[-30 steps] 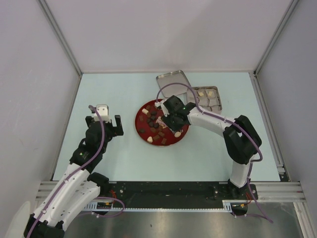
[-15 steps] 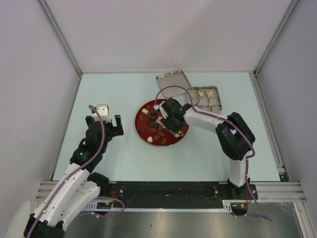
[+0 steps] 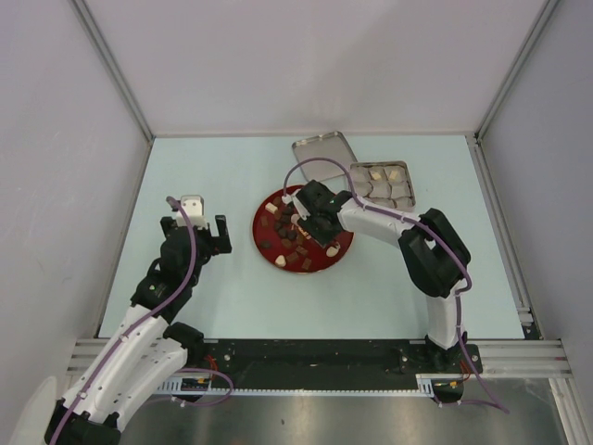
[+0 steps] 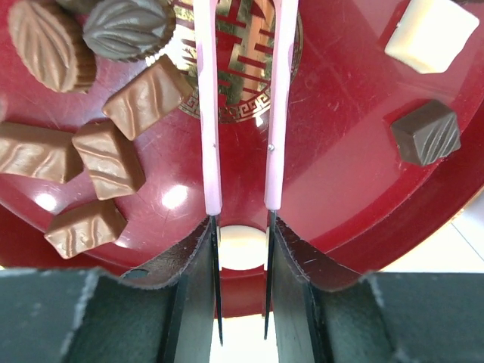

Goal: Pack the chocolate

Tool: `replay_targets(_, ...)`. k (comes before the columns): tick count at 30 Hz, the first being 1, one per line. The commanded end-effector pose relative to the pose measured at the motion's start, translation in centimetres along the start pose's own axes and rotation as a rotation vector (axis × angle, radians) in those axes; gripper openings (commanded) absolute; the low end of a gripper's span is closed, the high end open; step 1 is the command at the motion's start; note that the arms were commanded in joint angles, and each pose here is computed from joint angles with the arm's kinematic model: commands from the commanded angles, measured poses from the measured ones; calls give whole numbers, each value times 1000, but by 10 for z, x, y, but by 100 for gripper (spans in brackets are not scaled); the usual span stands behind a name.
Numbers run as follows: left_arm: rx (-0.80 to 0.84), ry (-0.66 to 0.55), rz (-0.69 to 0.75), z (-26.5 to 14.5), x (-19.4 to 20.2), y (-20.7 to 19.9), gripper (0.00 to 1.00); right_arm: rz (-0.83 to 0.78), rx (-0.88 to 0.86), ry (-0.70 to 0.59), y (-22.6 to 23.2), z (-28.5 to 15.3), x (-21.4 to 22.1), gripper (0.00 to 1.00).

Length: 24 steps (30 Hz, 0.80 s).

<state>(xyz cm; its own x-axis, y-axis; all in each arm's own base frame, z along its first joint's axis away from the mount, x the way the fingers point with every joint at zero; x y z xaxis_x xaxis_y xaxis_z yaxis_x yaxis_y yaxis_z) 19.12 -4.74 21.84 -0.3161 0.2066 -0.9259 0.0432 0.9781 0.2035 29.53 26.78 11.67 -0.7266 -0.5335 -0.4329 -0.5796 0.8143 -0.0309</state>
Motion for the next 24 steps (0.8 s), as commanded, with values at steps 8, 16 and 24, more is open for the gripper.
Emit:
replay_targets(8,8,-42,-2,1,-6,0,100,-12,45,-50,-7,-24,-13,6)
replay_targets(16,11,-44,-1,0,-6,0,100,-25,29,3,-10,-34,-1,6)
replay_targets(24,15,-49,-3,0,-6,-1,100,-31,12,18,-9,-29,2,26)
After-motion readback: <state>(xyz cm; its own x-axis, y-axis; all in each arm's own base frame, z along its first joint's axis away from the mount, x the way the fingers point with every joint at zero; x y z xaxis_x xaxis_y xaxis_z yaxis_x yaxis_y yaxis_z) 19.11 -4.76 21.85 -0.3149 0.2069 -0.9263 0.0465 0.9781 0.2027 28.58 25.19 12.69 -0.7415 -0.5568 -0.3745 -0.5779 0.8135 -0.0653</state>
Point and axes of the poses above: each gripper's point midway between its finger pads, its own z axis out along the fingers, its own y axis along the line the jaws close on, x = y × z, the point moved 8 cm from there along -z, back along the fingers, and after that the axes turned 13 degrees about z, right-handed, at the moved point
